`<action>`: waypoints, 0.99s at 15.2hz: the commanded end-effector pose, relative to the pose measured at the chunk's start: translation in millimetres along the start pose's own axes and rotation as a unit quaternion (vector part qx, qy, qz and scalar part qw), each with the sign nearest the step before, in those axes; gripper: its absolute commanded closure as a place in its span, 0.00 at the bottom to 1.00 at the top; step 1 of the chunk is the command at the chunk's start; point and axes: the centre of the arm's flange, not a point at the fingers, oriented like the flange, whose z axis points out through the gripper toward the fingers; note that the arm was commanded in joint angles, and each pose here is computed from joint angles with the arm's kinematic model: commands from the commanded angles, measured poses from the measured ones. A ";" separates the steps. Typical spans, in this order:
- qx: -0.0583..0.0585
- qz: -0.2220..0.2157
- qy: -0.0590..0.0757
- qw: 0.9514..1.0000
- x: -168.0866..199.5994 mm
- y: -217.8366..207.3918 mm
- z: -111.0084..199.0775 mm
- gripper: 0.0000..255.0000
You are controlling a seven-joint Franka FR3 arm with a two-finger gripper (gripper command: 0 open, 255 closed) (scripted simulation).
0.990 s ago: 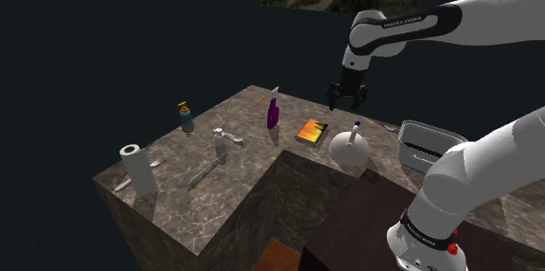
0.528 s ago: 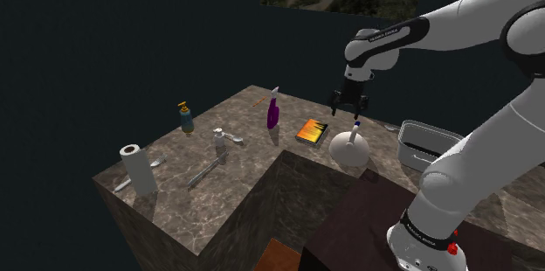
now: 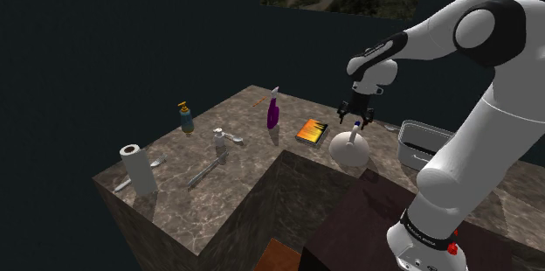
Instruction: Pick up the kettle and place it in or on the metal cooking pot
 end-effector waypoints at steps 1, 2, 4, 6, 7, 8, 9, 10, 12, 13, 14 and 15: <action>0.002 0.041 -0.003 0.999 14.3 15.2 15.0 0.00; 0.003 0.058 -0.004 0.998 21.6 21.5 21.0 0.00; 0.003 0.058 -0.004 0.998 21.5 21.5 31.5 0.00; 0.003 0.058 -0.004 0.998 21.4 21.4 42.1 0.00; 0.003 0.058 -0.004 0.998 21.4 21.4 47.4 0.00; 0.003 0.058 -0.004 0.998 21.3 21.3 52.7 0.00; 0.003 0.058 -0.004 0.998 21.3 21.3 57.9 0.00; 0.003 0.058 -0.004 0.998 21.3 21.3 61.0 0.00; 0.003 0.058 -0.004 0.998 21.3 21.3 61.0 0.00; 0.003 0.058 -0.004 0.998 21.3 21.3 61.0 0.00; 0.003 0.058 -0.004 0.998 21.3 21.3 61.0 0.00; 0.003 0.058 -0.004 0.998 21.3 21.3 61.0 0.00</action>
